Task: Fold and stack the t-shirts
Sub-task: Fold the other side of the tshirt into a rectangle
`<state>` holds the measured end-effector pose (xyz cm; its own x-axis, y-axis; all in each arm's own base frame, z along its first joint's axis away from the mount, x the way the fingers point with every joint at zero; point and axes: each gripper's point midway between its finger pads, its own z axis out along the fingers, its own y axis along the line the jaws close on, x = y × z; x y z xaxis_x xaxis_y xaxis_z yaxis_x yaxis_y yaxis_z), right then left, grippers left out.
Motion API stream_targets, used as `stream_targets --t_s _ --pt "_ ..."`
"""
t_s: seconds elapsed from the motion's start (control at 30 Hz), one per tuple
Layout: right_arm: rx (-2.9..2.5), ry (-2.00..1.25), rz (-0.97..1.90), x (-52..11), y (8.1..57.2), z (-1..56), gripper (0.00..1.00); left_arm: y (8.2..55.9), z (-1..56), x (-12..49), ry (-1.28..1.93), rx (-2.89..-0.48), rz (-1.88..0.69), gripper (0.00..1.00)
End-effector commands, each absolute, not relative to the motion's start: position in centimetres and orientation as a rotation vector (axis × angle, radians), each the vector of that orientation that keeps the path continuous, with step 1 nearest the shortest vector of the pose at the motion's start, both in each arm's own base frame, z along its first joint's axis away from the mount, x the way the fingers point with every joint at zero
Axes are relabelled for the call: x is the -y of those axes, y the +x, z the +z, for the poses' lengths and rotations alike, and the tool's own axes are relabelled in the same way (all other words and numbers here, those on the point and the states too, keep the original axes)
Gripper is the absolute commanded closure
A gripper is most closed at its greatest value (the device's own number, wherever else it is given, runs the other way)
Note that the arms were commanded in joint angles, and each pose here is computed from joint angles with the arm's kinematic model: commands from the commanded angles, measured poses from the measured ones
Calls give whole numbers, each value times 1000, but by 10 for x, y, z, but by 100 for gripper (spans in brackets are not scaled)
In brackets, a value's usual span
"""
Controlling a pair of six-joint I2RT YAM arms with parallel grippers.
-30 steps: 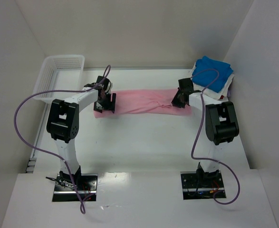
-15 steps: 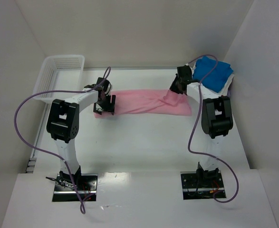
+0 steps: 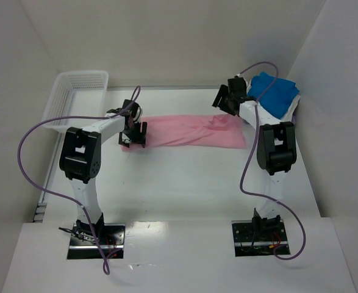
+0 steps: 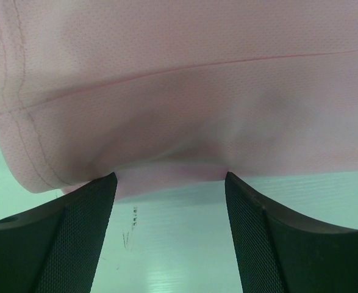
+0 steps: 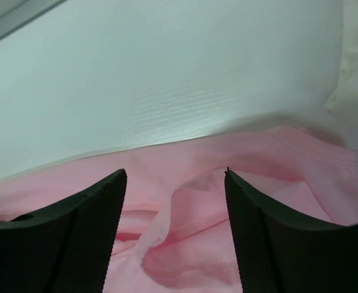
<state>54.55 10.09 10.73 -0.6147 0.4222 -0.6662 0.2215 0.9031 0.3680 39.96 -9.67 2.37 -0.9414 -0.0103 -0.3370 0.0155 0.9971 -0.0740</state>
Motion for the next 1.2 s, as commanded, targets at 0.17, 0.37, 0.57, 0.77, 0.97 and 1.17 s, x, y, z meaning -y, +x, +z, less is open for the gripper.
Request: stream_targets --t_s 0.17,0.37,0.57,0.77,0.97,1.17 --pt "-1992 362 388 -91 523 246 59 422 42 100 16 -2740 -140 20" --pt "-2140 393 393 -90 477 188 99 451 106 116 57 -2599 -229 20" --pt "-2285 397 403 -100 443 136 100 464 144 136 119 -2506 -240 18" --pt "-2373 418 401 -105 433 101 100 465 128 153 130 -2538 -307 18" --pt "-2402 419 361 -103 446 79 100 456 122 196 240 -2531 -477 18" --pt "-2394 426 347 -105 473 71 100 454 105 197 243 -2574 -453 18"
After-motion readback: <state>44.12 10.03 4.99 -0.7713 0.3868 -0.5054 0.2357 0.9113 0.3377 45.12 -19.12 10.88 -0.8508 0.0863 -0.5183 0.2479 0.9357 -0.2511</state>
